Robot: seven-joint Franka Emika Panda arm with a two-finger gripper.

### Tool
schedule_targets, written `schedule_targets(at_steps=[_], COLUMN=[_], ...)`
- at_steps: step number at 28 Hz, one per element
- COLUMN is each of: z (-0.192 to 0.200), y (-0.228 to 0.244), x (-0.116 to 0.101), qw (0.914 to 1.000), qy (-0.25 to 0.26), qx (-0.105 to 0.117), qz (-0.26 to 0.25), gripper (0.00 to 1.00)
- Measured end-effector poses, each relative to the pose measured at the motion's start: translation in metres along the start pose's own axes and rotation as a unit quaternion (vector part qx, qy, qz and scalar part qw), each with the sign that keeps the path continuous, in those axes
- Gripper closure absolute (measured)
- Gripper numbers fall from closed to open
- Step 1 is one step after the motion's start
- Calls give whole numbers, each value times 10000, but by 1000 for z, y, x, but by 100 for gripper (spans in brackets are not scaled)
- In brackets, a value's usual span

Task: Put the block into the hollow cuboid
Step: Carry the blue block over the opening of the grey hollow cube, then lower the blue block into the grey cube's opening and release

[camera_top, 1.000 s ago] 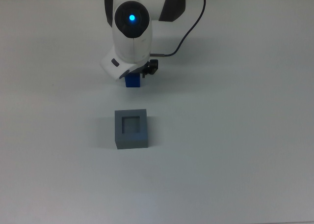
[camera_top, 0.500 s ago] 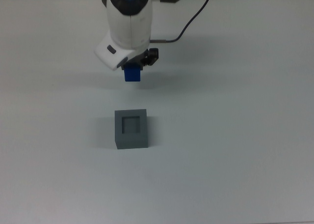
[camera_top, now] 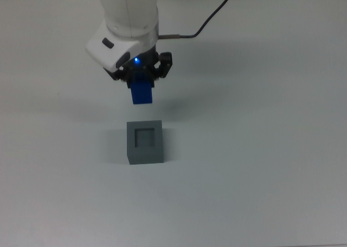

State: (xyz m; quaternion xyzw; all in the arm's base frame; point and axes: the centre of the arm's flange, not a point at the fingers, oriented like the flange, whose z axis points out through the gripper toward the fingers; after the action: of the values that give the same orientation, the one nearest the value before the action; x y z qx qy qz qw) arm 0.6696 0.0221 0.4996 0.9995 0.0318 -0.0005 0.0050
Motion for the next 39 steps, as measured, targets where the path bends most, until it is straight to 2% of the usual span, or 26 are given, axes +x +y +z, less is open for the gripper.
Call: schedule_targets(at_steps=[6, 12, 19, 29, 39], z=[12, 21, 39, 67, 70], y=[2, 2, 2, 3, 0], x=[29, 46, 55, 59, 59], qw=[9998, 9985, 9980, 9989, 9990], qy=[213, 549, 630, 455, 431], qx=[4, 1, 4, -25, -24], qz=[45, 64, 90, 78, 63], gripper=[49, 49, 49, 49, 49])
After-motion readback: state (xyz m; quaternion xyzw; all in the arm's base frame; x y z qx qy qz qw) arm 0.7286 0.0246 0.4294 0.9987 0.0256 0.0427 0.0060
